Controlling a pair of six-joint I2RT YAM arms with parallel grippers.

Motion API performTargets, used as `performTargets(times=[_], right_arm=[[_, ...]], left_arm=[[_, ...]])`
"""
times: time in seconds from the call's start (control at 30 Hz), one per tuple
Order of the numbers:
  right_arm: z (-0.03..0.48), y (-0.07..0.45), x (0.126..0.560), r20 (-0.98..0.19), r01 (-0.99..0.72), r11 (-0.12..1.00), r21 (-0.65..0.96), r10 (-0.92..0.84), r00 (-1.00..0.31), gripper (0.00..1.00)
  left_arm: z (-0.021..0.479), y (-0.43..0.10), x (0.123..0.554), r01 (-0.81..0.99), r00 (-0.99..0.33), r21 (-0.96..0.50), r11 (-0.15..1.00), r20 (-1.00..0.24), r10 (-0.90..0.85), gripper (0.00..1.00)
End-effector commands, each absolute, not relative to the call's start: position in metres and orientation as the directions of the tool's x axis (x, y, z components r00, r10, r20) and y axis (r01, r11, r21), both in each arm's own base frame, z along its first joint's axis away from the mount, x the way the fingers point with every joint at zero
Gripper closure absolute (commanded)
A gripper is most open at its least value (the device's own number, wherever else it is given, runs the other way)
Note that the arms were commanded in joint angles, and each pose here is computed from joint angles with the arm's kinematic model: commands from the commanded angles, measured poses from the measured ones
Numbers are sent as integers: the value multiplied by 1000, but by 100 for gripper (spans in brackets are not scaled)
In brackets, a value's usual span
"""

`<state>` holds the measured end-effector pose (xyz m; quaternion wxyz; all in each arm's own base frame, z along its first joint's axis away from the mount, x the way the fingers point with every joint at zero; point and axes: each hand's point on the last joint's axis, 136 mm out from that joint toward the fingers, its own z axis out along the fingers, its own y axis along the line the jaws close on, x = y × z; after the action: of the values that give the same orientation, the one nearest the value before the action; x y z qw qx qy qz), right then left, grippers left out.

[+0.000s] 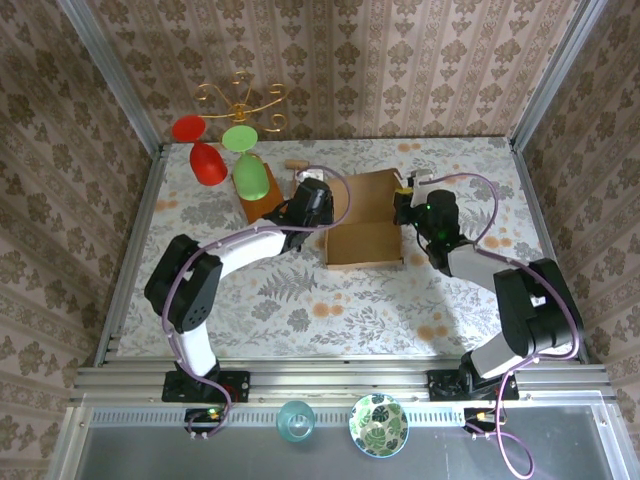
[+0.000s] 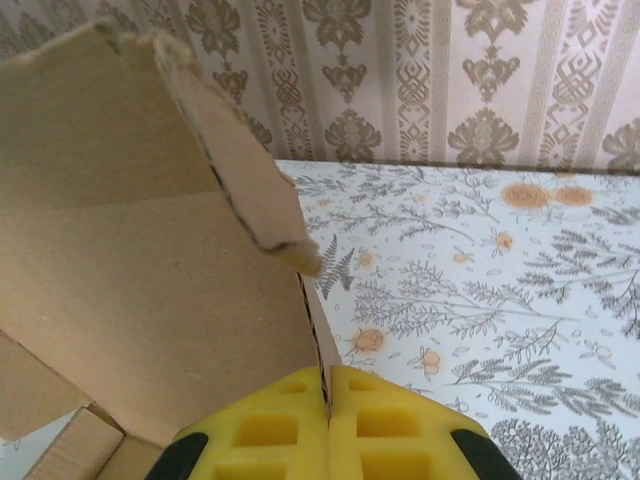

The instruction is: Fold the paper box

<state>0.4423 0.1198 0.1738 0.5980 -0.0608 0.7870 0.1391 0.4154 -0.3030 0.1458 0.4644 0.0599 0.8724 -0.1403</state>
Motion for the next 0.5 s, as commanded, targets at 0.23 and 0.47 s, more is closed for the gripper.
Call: performTargets(times=[0.23,0.47], right_arm=[[152,129,432,-960,-220,954,204,152,-235,100],[143,127,417,-952,-201,956,214,158,-262,100]], left_arm=[[150,-318,411,316,-455,-297,901,-881,-131,100],[150,-317,390,311,-444,-305,900,-884,-146,100]])
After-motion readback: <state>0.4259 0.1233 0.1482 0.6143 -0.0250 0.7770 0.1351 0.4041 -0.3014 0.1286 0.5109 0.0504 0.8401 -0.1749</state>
